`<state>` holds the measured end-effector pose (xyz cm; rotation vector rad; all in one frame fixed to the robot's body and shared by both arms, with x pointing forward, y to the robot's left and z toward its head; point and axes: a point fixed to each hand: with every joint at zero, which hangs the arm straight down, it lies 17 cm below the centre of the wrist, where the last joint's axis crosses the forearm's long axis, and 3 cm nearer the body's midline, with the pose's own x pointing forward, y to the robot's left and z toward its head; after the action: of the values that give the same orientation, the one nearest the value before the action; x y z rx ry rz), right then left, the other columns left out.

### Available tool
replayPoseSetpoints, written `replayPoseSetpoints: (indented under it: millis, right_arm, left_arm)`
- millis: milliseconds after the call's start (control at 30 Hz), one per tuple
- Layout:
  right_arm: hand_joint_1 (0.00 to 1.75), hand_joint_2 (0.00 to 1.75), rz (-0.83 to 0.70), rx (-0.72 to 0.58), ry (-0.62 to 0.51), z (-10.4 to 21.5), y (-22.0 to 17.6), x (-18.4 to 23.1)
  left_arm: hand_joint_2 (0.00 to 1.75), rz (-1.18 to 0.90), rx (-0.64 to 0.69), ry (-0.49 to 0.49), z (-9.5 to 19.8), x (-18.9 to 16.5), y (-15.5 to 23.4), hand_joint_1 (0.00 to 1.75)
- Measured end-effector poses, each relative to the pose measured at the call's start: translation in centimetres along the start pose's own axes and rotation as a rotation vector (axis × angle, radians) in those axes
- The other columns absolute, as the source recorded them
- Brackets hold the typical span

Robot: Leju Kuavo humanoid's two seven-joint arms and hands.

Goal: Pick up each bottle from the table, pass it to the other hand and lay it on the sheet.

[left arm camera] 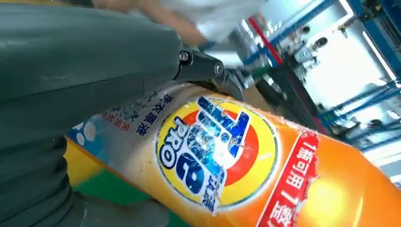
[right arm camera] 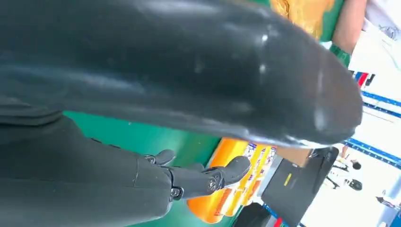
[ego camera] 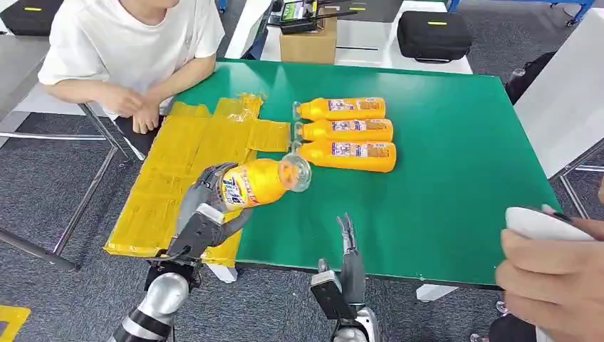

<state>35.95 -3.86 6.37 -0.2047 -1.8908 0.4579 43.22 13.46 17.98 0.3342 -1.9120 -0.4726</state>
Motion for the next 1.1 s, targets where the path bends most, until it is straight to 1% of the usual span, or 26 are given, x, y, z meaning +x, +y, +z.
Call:
replayPoseSetpoints:
  millis: [67, 133, 200, 300, 400, 533, 667, 800, 833, 867, 900, 1000, 1067, 1100]
  right_arm:
    - [0.0, 0.0, -0.017, 0.019, -0.011, -0.1, 0.3, 0.4]
    - [0.0, 0.0, -0.045, 0.048, -0.029, -0.1, 0.8, 1.1]
    - [0.0, 0.0, -0.064, 0.069, -0.047, -0.3, 1.2, 1.8]
    - [0.0, 0.0, -0.109, 0.082, -0.055, -0.1, 1.6, 2.7]
    - [0.0, 0.0, -0.176, 0.102, -0.063, 0.1, 2.1, 3.9]
    - [0.0, 0.0, -0.214, 0.126, -0.075, 0.6, 2.4, 5.0]
    - [0.0, 0.0, -0.22, 0.134, -0.089, 0.8, 2.4, 5.5]
    - [0.0, 0.0, -0.227, 0.15, -0.087, 1.1, 2.5, 5.5]
    - [0.0, 0.0, -0.229, 0.157, -0.085, 1.1, 2.6, 5.5]
    - [0.0, 0.0, -0.228, 0.16, -0.085, 1.2, 2.6, 5.4]
    - [0.0, 0.0, -0.229, 0.162, -0.086, 1.2, 2.7, 5.5]
    - [0.0, 0.0, -0.236, 0.169, -0.086, 1.3, 2.7, 5.5]
    - [0.0, 0.0, -0.242, 0.168, -0.083, 1.3, 2.7, 5.5]
    - [0.0, 0.0, -0.245, 0.169, -0.082, 1.3, 2.7, 5.5]
  left_arm:
    - [1.75, -0.115, -0.023, 0.012, -0.4, -0.9, -0.4, 1.75]
    - [1.75, -0.242, -0.078, 0.034, -1.2, -2.7, -1.3, 1.75]
    - [1.75, -0.339, -0.116, 0.071, -2.1, -4.8, -1.8, 1.75]
    - [1.75, -0.471, -0.144, 0.129, -3.4, -7.9, -1.3, 1.75]
    - [1.75, -0.581, -0.177, 0.219, -4.0, -12.0, -0.5, 1.75]
    - [1.75, -0.653, -0.216, 0.332, -3.9, -16.2, 0.5, 1.75]
    - [1.75, -0.675, -0.238, 0.374, -3.8, -17.8, 0.9, 1.75]
    - [1.75, -0.677, -0.265, 0.465, -3.4, -19.9, 1.2, 1.75]
    - [1.75, -0.673, -0.266, 0.487, -3.4, -20.3, 1.4, 1.55]
    - [1.75, -0.672, -0.269, 0.506, -3.5, -20.7, 1.6, 1.43]
    - [1.75, -0.667, -0.275, 0.524, -3.6, -21.0, 1.6, 0.0]
    - [1.75, -0.543, -0.32, 0.567, -3.6, -21.5, 0.6, 0.0]
    - [1.75, -0.403, -0.364, 0.59, -3.3, -21.5, -0.6, 0.0]
    - [1.75, -0.285, -0.389, 0.587, -3.5, -20.9, -1.5, 0.0]
